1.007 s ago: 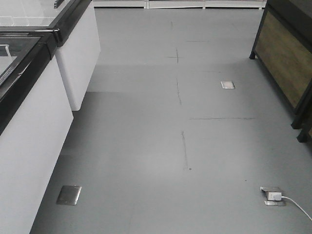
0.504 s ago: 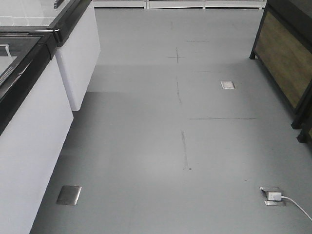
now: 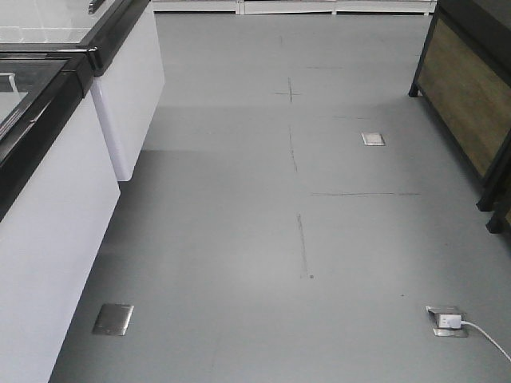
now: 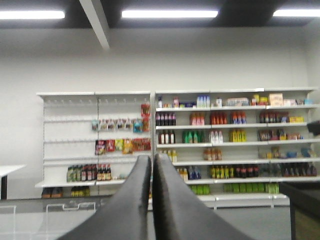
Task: Left arm holds basket, right arm returns cookies
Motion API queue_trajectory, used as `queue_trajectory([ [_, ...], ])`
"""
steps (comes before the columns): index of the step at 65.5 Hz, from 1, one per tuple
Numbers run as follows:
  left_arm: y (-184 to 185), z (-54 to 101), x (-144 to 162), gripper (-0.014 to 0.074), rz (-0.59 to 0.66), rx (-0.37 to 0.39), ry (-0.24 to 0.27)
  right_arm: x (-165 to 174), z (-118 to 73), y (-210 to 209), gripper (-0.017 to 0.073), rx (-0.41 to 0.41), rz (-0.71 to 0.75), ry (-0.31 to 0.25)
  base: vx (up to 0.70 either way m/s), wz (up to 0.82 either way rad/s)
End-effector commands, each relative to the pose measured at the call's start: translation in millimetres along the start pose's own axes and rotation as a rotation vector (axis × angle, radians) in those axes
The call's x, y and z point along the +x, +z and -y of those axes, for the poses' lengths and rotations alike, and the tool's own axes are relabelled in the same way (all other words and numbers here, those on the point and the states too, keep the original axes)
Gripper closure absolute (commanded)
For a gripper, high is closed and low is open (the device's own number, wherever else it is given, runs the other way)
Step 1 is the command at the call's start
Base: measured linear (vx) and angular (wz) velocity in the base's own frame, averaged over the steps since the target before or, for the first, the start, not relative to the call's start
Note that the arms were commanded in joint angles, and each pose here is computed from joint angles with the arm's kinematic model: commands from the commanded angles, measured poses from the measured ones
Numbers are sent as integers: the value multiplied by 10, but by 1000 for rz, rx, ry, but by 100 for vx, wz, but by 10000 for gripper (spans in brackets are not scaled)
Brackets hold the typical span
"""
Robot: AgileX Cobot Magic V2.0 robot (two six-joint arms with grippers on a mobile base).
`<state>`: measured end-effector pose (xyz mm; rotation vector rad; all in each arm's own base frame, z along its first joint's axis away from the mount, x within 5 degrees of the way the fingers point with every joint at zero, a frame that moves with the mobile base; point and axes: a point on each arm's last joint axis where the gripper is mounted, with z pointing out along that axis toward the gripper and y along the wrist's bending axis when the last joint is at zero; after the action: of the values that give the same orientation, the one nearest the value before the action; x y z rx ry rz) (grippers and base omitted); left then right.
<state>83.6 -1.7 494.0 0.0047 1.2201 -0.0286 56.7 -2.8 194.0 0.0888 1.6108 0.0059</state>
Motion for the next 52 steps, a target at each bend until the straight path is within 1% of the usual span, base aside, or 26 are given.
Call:
queue_trajectory([
  [1, 172, 4, 26, 596, -24, 6, 8, -14, 4, -3, 566, 3, 69, -8, 0, 0],
  [8, 316, 5, 215, 596, -148, 7, 6, -14, 4, -3, 566, 3, 69, -8, 0, 0],
  [18, 475, 6, 445, 591, -275, 10, -4, -14, 4, -3, 566, 3, 69, -8, 0, 0],
  [23, 527, 5, 514, 587, -313, 10, -4, -14, 4, -3, 566, 3, 69, -8, 0, 0],
  [31, 570, 5, 550, 562, -324, 10, -5, -14, 4, -3, 566, 3, 69, -8, 0, 0],
  [39, 603, 3, 550, 485, -304, 8, -3, -14, 4, -3, 566, 3, 69, -8, 0, 0],
  [45, 617, 3, 550, 397, -296, 8, -3, -14, 4, -3, 566, 3, 69, -8, 0, 0],
  [52, 616, 3, 551, 268, -298, 8, -3, -14, 4, -3, 566, 3, 69, -8, 0, 0],
])
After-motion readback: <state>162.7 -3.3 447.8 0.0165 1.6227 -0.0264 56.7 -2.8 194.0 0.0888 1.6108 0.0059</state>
